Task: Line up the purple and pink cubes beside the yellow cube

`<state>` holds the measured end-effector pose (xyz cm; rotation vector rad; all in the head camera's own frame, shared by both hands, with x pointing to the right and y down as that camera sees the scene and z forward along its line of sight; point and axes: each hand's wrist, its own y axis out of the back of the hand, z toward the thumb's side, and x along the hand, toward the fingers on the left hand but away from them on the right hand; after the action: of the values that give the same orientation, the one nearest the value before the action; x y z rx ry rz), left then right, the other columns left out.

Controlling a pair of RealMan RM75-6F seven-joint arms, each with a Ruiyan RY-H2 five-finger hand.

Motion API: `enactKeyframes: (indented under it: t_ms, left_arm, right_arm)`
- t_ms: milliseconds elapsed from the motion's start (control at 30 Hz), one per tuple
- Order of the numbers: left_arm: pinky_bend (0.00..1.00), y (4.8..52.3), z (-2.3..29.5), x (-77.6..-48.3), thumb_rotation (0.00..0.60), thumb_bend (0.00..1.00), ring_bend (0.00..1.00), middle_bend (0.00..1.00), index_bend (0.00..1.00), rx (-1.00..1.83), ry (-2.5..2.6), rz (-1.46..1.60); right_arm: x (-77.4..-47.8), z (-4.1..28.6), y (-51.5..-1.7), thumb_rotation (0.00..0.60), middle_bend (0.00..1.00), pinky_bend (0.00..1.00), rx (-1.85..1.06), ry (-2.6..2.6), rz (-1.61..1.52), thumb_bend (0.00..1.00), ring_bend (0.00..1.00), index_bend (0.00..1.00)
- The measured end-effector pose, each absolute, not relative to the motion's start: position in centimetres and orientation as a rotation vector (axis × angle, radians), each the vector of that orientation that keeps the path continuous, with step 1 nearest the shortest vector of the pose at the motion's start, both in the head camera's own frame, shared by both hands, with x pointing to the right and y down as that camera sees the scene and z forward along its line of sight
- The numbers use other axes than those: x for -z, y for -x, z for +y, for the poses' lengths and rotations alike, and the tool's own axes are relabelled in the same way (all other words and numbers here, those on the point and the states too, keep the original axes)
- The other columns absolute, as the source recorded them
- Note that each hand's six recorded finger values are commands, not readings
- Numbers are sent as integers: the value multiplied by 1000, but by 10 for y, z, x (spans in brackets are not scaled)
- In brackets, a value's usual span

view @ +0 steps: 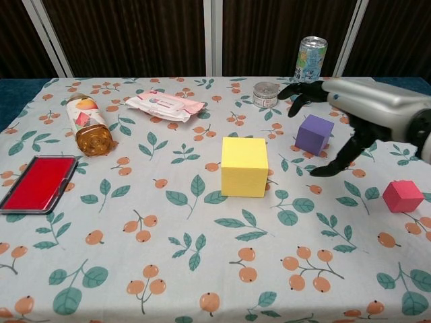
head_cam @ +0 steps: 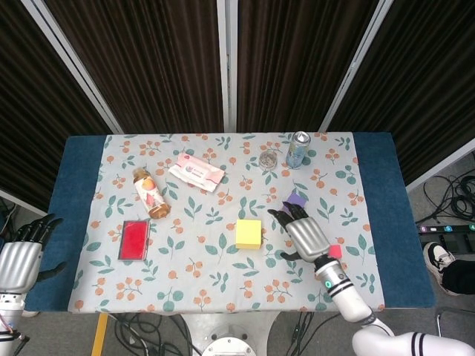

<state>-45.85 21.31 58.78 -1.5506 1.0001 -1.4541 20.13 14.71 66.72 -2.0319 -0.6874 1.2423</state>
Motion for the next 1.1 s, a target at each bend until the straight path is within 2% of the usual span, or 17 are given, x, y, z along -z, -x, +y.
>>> enactKeyframes:
  t_ms: [367, 700, 867, 1100]
  left_arm:
    - [227, 461, 215, -591, 600, 0, 183, 235, 218, 1459, 1566, 990]
    - [227, 461, 214, -593, 600, 0, 183, 235, 218, 1458, 1571, 983]
    - [227, 463, 215, -593, 600, 0, 183, 236, 218, 1464, 1569, 987]
    - [227, 465, 216, -592, 600, 0, 183, 236, 218, 1467, 1568, 987]
  right_arm:
    - [-702, 138, -162, 600, 202, 98, -1275, 2051, -642, 43, 8, 160]
    - [-723, 138, -141, 600, 286, 118, -1301, 2076, -619, 120, 74, 325]
    - [-723, 137, -135, 600, 306, 138, -1290, 2088, -643, 157, 111, 377]
    - [-714, 118, -122, 600, 306, 138, -1237, 2090, -682, 157, 112, 378]
